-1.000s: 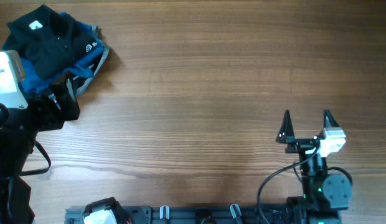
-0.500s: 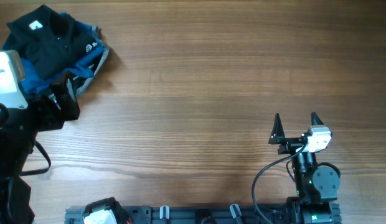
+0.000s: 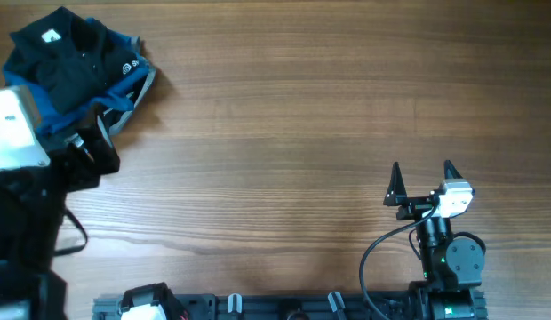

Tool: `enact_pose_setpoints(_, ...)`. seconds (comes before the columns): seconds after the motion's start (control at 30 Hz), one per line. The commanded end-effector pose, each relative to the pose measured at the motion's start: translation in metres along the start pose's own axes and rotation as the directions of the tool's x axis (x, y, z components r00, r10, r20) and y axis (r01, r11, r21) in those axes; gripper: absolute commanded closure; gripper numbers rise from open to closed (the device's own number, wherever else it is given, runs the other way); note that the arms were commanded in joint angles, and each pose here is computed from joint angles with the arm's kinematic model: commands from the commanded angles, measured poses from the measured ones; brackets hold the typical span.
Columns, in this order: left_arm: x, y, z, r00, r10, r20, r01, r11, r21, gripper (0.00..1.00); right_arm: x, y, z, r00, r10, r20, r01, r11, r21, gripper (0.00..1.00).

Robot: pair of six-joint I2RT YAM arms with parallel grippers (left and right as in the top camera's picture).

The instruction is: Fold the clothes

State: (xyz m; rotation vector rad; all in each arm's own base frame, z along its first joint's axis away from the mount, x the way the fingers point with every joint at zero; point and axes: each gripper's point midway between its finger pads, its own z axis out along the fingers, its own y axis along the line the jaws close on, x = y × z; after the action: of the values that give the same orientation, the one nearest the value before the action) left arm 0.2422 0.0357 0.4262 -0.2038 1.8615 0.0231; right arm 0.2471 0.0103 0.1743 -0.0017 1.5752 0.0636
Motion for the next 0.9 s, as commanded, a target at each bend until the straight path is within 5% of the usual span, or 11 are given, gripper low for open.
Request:
enact_pose_setpoints(0.0, 0.035, 0.002, 0.009, 0.995, -0.057, 0.086, 0.056, 0.998, 0.014, 0.00, 0.000, 0.001, 0.000, 1.000, -0.003, 0.001, 0.003, 1.000, -0.011, 0.00)
enact_pose_setpoints(0.23, 0.119, 0.001, 0.011, 0.939, -0.099, 0.329, 0.068, 0.992, 0.104, 0.00, 0.000, 0.001, 0.000, 1.000, -0.003, 0.001, 0.003, 1.000, -0.011, 0.00)
enact_pose_setpoints(0.5, 0.177, 0.007, 0.047, 0.853, -0.096, 0.513, 0.032, 0.991, 0.132, 0.00, 0.000, 0.001, 0.000, 1.000, -0.003, 0.001, 0.003, 1.000, -0.011, 0.00)
enact_pose_setpoints(0.87, 0.255, 0.014, 0.080, 0.970, -0.102, 0.221, 0.083, 0.992, 0.091, 0.00, 0.000, 0.001, 0.000, 1.000, -0.003, 0.001, 0.003, 1.000, -0.011, 0.00)
